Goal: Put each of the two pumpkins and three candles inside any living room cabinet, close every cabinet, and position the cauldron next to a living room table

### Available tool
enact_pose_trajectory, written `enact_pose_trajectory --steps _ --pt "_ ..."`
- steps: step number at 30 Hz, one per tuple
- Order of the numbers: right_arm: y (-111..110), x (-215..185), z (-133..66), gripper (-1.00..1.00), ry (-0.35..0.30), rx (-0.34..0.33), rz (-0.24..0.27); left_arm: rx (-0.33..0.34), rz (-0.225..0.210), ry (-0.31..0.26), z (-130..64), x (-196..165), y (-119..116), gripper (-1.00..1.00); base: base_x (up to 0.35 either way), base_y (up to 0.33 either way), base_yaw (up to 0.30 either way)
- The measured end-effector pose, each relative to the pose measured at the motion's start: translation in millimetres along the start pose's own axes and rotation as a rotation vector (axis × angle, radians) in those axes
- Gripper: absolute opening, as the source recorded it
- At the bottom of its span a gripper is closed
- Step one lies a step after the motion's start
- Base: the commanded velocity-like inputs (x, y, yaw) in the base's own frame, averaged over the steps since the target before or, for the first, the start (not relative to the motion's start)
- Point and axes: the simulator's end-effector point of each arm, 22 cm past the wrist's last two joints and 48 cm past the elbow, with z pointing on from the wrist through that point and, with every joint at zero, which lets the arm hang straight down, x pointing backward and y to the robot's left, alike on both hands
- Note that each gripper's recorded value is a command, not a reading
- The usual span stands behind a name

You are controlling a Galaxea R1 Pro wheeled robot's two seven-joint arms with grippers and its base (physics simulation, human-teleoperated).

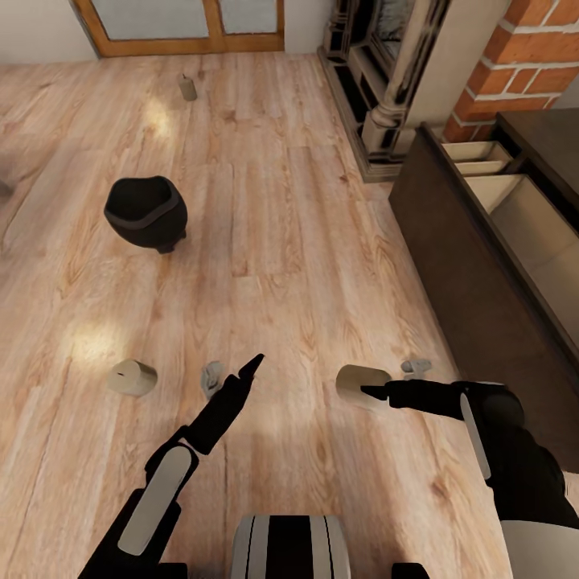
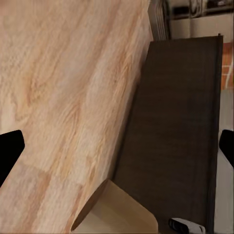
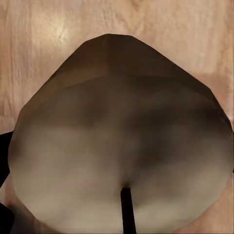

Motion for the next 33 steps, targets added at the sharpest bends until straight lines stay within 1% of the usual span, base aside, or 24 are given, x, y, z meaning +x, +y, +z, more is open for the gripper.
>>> enact_pose_trajectory --steps 3,10,33 --pt "0.0 0.0 0.0 -1.00 0.000 0.000 -0.001 -0.009 0.006 0.006 1.1 -1.4 -9.1 1.00 0.000 0.000 0.285" --pt "-0.1 0.1 0.1 -1.00 0.000 0.001 -0.001 -0.024 0.009 0.014 1.2 -1.0 -10.6 1.00 0.000 0.000 0.285" --pt "-1.7 -0.7 -0.8 -1.00 -0.003 0.004 -0.002 -0.016 0.008 0.015 2.0 -0.8 -14.4 1.00 0.000 0.000 0.285"
